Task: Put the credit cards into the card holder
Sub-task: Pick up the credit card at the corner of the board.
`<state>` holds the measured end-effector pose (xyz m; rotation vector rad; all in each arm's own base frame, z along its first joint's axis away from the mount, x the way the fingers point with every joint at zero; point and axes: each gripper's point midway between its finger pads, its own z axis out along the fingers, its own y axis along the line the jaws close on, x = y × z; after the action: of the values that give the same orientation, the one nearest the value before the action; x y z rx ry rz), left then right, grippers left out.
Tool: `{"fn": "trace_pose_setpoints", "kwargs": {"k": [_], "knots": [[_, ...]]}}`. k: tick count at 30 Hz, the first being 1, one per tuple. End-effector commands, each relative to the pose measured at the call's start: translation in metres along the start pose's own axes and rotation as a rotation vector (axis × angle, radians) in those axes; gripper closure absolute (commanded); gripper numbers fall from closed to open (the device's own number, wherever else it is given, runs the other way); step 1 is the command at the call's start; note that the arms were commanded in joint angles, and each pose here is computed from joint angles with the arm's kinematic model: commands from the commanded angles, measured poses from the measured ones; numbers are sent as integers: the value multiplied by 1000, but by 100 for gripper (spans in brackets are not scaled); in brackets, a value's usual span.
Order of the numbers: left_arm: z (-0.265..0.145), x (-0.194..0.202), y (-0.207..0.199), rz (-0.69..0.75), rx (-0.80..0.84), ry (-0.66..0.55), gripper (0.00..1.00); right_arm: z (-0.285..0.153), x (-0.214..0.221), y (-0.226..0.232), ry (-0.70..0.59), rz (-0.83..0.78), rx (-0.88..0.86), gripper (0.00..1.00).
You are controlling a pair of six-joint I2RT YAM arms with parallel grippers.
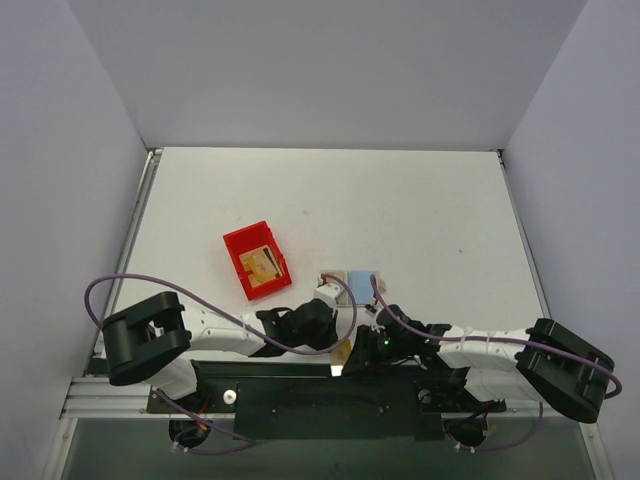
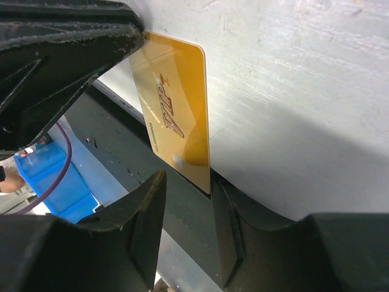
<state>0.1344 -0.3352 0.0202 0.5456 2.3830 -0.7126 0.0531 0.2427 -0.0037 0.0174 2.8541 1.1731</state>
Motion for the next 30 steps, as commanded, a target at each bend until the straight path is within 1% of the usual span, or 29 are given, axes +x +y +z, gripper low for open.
{"fn": "trace_pose_setpoints", "kwargs": {"k": [1,7,8,9,11,13,17,20,22,23,24,25,26,30], "knots": [[-5,11,11,-7,-40,26,91,4,-23,-15,-107,12,67,69],[-6,15,14,-12,-46,31,91,2,-31,-17,-140,23,66,80],[-6,14,14,-10,-47,29,91,1,-33,-16,-146,23,64,84],[-6,14,14,-10,-47,29,91,1,-34,-15,-152,16,59,86],[-5,11,12,-8,-46,24,91,-1,-37,-13,-167,5,52,95],[-7,6,12,-9,-55,10,91,-4,-41,-9,-187,-11,42,100],[-15,-23,6,-15,-60,-65,91,-10,-49,-2,-234,-33,26,100],[-27,-53,7,-39,-68,-140,89,-16,-55,6,-263,-49,-4,100],[-38,-76,9,-70,-61,-198,84,-19,-59,10,-281,-65,-17,100],[-47,-88,7,-84,-46,-235,80,-21,-62,13,-291,-66,-19,100],[-52,-97,13,-101,-55,-256,76,-23,-63,13,-297,-73,-19,100],[-63,-109,11,-115,-34,-295,74,-25,-67,14,-307,-70,-20,100],[-68,-118,17,-133,-37,-318,68,-27,-68,16,-313,-78,-25,100],[-98,-146,24,-162,18,-417,56,-38,-82,27,-353,-108,-58,100]]}}
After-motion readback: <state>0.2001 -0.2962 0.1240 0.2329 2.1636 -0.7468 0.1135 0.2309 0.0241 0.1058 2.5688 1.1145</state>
